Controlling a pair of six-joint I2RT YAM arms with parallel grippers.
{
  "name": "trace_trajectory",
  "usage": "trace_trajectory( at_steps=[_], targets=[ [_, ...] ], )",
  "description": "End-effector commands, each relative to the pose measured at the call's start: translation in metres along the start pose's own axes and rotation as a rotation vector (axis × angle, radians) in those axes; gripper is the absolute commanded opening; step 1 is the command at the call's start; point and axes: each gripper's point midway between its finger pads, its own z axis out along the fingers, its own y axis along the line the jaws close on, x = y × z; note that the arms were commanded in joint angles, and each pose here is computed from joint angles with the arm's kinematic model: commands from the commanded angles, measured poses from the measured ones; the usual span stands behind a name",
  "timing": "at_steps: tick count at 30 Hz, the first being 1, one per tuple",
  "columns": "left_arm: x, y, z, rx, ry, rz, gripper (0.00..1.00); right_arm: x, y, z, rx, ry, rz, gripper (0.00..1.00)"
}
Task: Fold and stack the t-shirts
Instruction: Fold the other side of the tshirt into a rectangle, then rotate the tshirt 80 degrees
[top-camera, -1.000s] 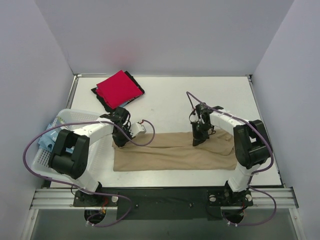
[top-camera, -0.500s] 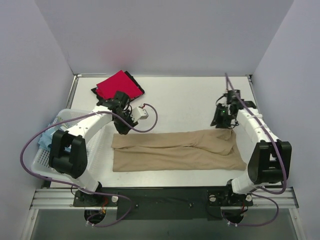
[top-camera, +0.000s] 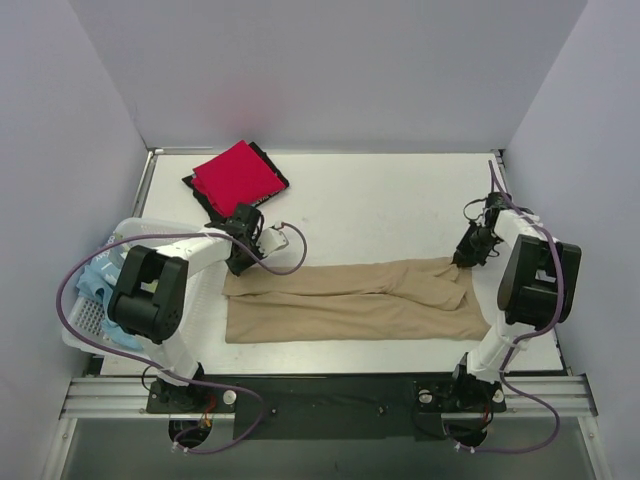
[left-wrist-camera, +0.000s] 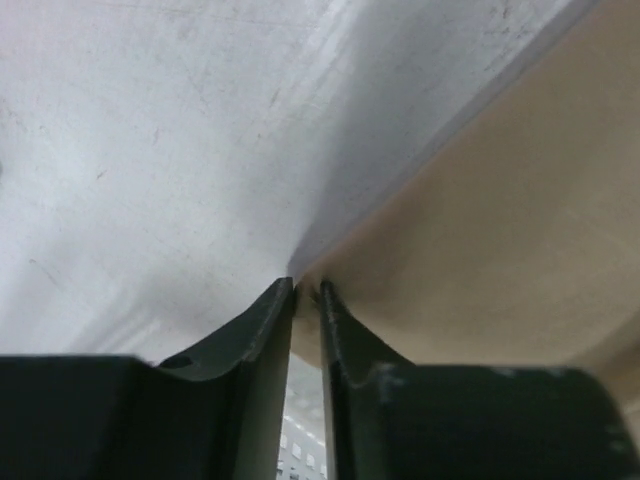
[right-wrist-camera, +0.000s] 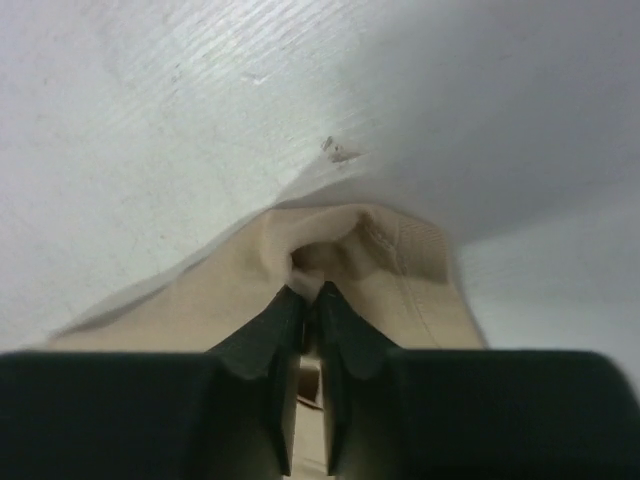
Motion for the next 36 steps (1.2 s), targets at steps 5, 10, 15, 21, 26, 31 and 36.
trace_trajectory(
  at_steps=[5, 10, 15, 21, 26, 31, 36],
  targets=[
    [0.035, -0.012, 0.020, -0.006, 0.095, -0.039, 0.06, -0.029, -0.025, 0.006, 0.051, -0.033, 0.108, 0.00],
    [0.050, -0.021, 0.026, 0.035, 0.139, -0.047, 0.03, -0.043, -0.016, 0.011, 0.002, -0.033, 0.090, 0.00],
    [0.029, -0.016, 0.015, 0.079, 0.089, -0.062, 0.13, -0.054, -0.010, -0.002, -0.004, -0.051, 0.062, 0.22],
    [-0.008, 0.015, -0.013, 0.042, 0.027, -0.118, 0.24, -0.062, -0.027, -0.066, 0.153, -0.216, 0.078, 0.31],
    [-0.042, 0.038, -0.042, 0.018, -0.046, -0.183, 0.25, -0.022, -0.014, -0.093, 0.224, -0.300, 0.014, 0.05],
    [-0.048, 0.015, -0.045, 0.127, -0.060, -0.172, 0.20, 0.054, -0.005, -0.050, 0.099, -0.113, 0.111, 0.00],
    [-0.041, 0.000, -0.037, 0.169, -0.038, -0.177, 0.20, 0.083, -0.008, -0.011, 0.086, 0.013, 0.177, 0.00]
  ],
)
